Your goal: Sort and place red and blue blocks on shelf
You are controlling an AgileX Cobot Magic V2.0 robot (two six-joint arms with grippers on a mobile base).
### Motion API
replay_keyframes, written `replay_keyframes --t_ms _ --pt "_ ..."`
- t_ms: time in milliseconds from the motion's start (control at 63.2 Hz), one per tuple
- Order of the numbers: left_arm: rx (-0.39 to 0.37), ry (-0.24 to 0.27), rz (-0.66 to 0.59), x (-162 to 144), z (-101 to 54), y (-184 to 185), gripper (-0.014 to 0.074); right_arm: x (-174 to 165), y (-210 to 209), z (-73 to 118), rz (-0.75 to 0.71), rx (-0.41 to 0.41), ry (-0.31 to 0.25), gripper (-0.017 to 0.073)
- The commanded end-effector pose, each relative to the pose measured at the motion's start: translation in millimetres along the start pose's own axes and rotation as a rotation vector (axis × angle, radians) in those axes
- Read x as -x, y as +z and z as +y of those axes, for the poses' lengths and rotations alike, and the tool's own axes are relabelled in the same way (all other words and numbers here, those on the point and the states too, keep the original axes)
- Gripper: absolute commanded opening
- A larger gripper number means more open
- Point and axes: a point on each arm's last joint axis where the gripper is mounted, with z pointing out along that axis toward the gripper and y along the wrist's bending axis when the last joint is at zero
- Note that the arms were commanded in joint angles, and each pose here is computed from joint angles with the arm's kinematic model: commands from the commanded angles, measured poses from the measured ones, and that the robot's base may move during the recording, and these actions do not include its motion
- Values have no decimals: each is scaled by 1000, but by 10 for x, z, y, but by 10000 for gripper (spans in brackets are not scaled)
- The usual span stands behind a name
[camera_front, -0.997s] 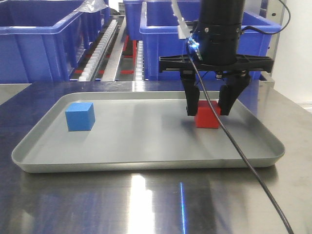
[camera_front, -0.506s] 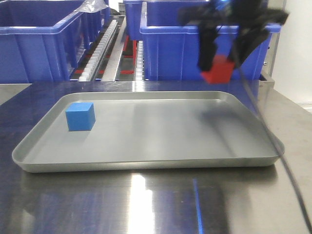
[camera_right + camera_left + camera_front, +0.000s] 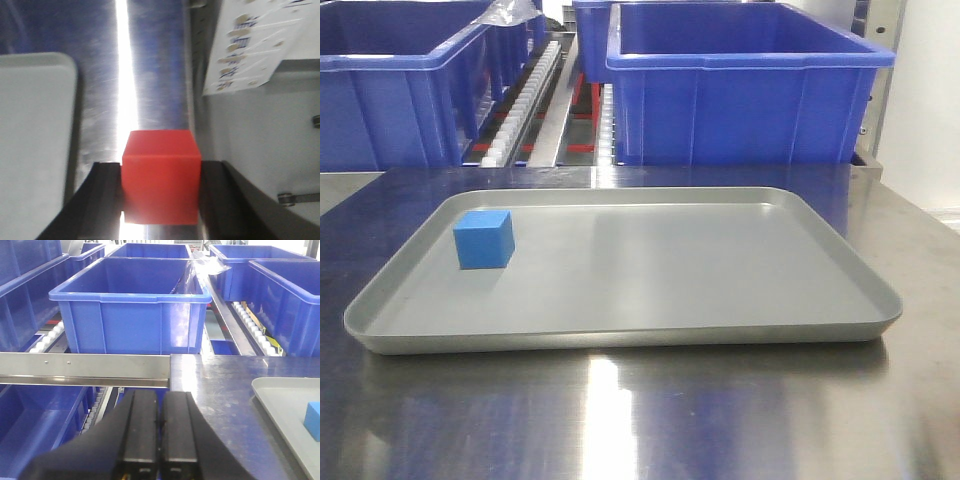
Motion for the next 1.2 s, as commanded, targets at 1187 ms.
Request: replay_keyframes --t_ms 1187 --pt "2 -5 -75 0 3 -8 123 -803 -850 -179 -852 -7 -131 57"
